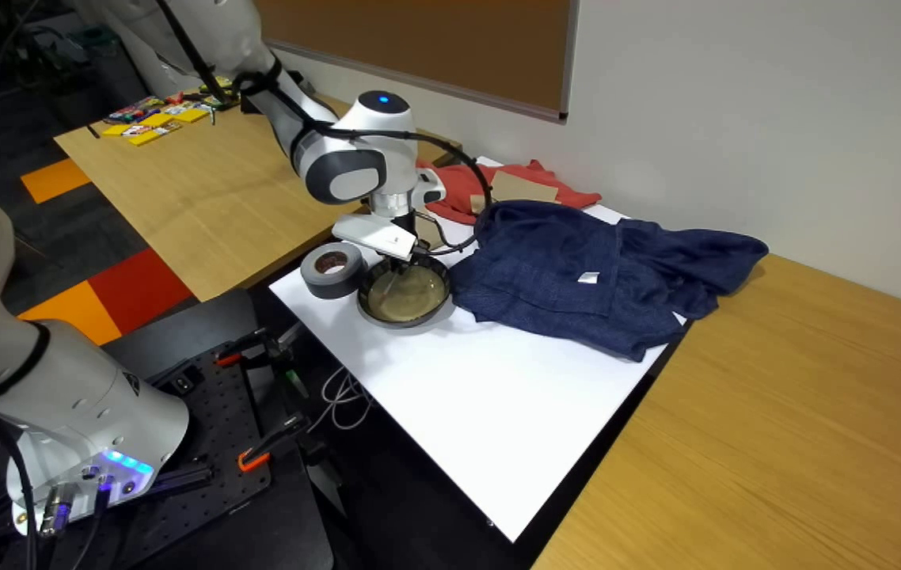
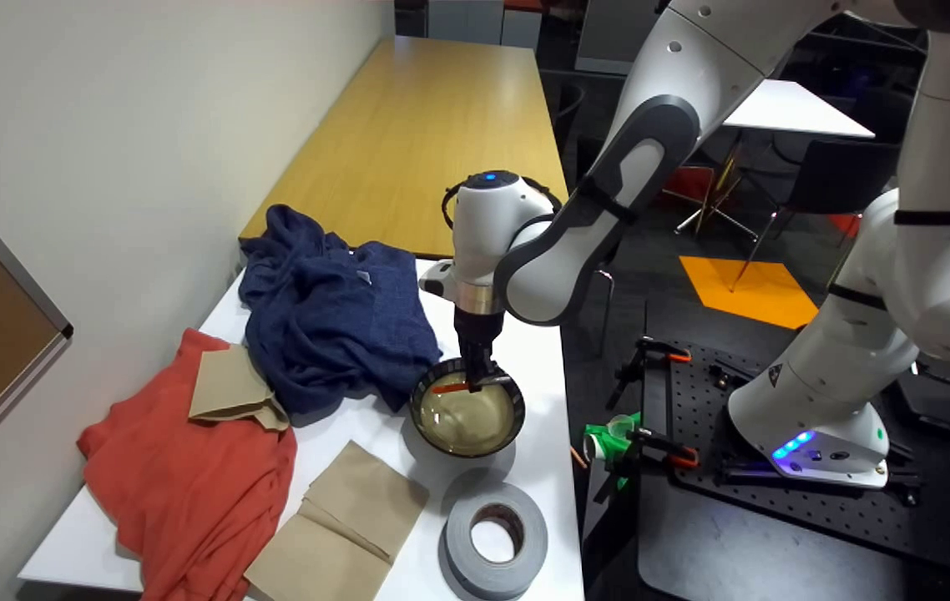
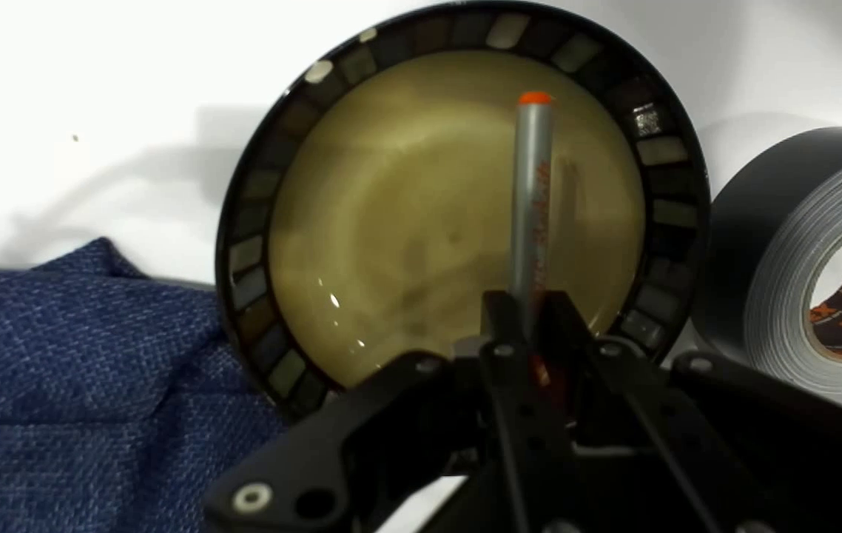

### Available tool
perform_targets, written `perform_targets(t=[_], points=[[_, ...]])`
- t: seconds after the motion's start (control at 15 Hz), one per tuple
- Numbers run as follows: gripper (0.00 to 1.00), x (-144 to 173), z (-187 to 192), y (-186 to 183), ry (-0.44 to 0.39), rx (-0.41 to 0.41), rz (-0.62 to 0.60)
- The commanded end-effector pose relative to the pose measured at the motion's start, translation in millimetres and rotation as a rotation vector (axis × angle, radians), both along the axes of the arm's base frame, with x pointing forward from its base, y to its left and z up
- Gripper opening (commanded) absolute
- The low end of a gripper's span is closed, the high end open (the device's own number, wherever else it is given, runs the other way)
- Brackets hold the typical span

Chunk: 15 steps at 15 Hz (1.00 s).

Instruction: Put the marker in the bowl

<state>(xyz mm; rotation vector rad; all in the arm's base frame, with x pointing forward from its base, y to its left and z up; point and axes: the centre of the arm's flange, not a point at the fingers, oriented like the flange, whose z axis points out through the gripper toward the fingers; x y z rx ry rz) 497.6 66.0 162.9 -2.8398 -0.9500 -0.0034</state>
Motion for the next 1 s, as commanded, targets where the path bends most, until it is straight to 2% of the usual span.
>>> perform_targets(t=[0.0,0.73,0.8,0.93], points=[[0.14,0.2,-0.4,0.1,0.0,0.001,0.0],[0.14,1.2,0.2,-0.7,-0.002,0.001,-0.002],[0.39,1.2,0.2,-0.8,-0.002,0.001,-0.002],[0.47,1.2,0.3,-1.2,-0.001,0.0,0.0]])
